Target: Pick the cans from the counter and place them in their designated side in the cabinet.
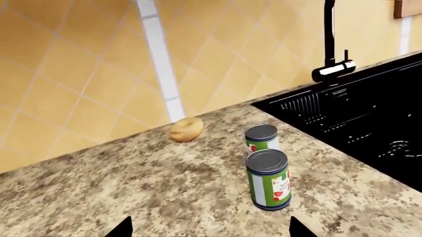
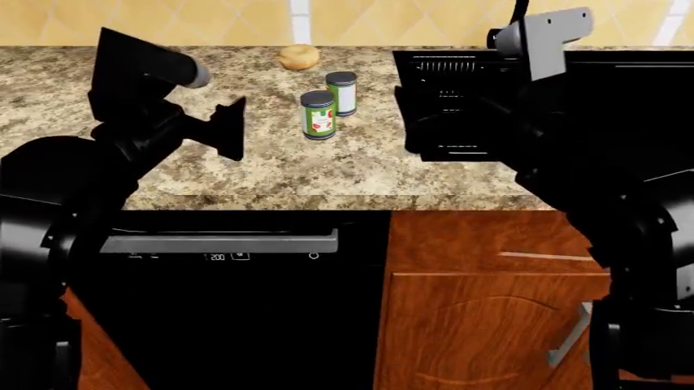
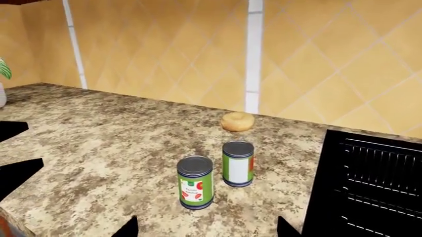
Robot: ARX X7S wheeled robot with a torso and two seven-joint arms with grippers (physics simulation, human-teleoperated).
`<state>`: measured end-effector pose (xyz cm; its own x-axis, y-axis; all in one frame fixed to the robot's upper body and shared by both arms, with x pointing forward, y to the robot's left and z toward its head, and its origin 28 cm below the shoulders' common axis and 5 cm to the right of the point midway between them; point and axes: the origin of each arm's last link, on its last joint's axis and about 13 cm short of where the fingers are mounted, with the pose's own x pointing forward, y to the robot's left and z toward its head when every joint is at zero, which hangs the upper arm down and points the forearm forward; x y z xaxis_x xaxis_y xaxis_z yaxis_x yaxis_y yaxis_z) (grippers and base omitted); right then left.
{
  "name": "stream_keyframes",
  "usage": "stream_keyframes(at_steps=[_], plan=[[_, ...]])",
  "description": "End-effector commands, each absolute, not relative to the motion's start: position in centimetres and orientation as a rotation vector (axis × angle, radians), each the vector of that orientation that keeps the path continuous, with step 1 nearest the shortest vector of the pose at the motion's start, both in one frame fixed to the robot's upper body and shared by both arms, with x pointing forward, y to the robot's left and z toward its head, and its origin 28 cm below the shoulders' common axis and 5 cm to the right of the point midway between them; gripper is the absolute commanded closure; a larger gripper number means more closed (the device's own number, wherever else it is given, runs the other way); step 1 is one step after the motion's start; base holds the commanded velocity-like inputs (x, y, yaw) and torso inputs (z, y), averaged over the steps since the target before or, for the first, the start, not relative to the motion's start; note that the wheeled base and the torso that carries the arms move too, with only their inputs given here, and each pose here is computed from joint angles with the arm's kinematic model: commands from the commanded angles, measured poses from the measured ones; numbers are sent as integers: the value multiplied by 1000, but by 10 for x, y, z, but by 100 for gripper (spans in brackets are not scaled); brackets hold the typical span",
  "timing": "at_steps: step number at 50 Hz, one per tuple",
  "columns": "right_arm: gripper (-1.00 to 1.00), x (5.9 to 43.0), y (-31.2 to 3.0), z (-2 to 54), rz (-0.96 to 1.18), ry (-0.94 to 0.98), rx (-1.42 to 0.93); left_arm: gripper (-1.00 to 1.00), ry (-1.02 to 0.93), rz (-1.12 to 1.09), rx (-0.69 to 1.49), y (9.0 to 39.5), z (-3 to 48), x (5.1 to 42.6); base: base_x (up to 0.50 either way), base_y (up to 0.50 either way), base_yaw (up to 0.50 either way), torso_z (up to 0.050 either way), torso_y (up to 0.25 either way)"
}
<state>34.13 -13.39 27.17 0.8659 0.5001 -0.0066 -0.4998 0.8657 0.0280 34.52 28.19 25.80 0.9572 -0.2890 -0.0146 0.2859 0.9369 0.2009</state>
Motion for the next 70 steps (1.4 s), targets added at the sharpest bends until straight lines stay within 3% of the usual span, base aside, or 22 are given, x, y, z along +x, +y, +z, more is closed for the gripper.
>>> stream_keyframes(at_steps=[1,34,70], plan=[[-100,346,-135,268,539,46,24,-100,15,-285,197,287,269,349,0,0,0,0,0],[-100,351,-126,267,580,92,5,-100,41,-275,203,291,273,356,128,0,0,0,0],[-100,350,-125,269,586,79,-1,-100,35,-289,204,290,277,353,325,0,0,0,0]])
